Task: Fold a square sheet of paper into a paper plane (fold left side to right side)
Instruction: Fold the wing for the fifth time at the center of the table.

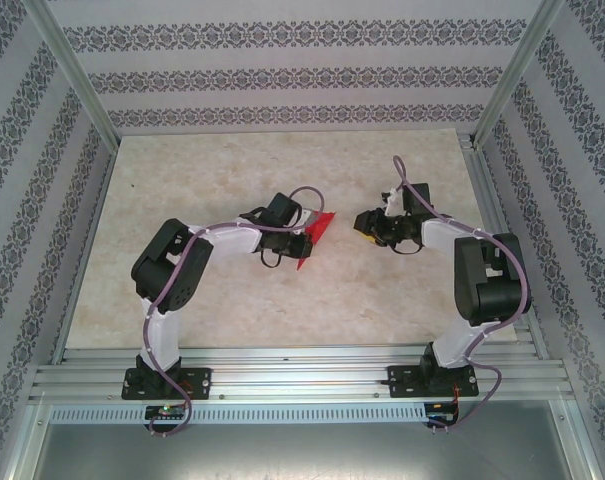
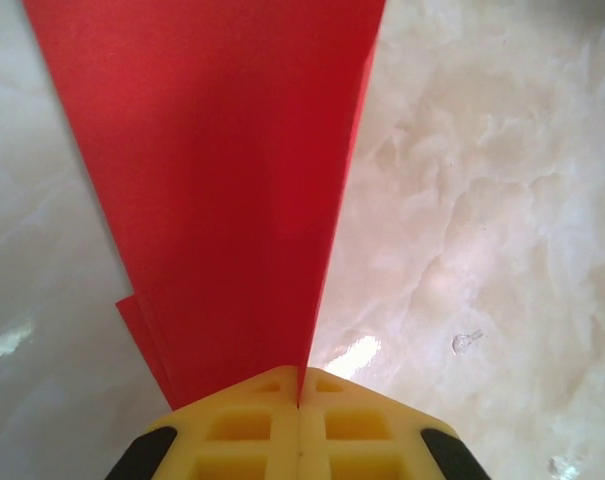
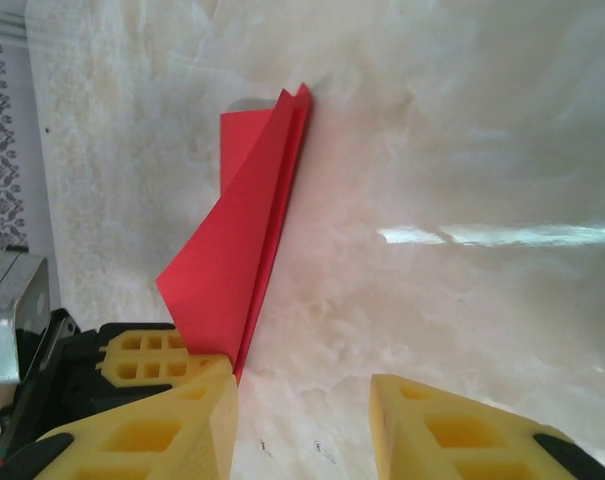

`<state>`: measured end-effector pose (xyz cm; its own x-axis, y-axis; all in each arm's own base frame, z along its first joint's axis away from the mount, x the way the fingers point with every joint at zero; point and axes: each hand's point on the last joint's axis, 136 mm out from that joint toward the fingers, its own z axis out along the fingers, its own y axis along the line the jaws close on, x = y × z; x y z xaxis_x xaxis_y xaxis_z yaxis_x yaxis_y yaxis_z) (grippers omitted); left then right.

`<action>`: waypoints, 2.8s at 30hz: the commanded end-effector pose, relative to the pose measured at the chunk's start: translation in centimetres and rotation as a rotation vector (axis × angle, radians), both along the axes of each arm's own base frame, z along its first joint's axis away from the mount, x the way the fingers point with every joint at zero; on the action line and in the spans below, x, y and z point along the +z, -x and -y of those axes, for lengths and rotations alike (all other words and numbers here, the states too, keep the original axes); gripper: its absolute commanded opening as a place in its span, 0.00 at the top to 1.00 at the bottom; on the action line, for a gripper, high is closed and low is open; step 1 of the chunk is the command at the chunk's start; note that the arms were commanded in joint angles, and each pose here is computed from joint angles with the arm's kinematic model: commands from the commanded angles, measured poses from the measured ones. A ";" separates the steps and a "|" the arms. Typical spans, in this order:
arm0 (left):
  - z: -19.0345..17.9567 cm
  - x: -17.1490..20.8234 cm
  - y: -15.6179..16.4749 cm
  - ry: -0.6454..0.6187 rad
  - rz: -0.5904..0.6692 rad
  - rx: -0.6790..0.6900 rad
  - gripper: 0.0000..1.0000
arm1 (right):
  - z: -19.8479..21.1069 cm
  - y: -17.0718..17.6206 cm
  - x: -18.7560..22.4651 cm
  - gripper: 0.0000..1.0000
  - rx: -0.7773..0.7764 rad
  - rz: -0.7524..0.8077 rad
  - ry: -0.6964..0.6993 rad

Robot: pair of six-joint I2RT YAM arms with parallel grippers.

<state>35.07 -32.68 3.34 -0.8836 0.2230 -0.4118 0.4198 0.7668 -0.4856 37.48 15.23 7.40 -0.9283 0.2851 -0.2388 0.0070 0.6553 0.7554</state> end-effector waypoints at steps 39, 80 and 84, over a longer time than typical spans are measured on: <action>-0.3 0.3 -1.5 0.419 -0.209 0.180 0.96 | -9.7 -3.1 -2.9 0.57 0.098 0.057 0.044; -2.7 2.3 -2.1 0.378 -0.191 0.206 0.53 | -9.2 -1.9 -8.8 0.67 0.086 -0.148 0.261; -3.9 3.0 -2.8 0.370 -0.176 0.226 0.52 | -9.4 -1.9 -8.7 0.66 0.088 -0.147 0.250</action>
